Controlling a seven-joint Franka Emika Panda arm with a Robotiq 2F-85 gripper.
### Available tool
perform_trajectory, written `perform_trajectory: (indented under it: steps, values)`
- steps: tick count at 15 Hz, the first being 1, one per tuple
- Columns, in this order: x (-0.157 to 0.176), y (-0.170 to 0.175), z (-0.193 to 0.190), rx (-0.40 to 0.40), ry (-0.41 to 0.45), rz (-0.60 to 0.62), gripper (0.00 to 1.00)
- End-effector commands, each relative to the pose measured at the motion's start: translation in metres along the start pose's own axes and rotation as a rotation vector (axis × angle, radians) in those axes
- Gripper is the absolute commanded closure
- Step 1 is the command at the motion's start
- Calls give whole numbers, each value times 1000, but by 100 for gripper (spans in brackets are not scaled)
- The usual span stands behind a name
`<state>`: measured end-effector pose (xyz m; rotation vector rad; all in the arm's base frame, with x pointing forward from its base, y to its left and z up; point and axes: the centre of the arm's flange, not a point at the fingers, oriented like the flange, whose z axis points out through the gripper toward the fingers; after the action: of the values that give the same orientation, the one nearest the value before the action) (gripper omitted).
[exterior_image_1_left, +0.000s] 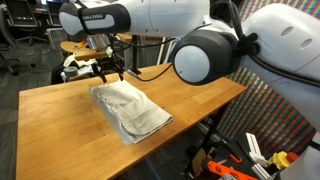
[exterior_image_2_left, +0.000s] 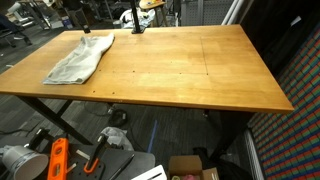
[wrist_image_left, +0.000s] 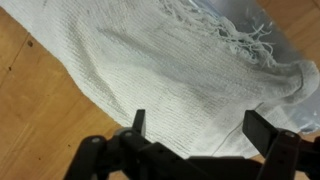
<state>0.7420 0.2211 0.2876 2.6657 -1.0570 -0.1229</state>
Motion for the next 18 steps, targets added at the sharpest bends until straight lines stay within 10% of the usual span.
perform_trajectory:
  steps: [1, 9, 18]
  values:
    - [51, -56, -14, 61, -17, 165, 0]
    - [78, -68, 11, 173, 26, 394, 0]
    - [96, -62, 27, 124, 36, 500, 0]
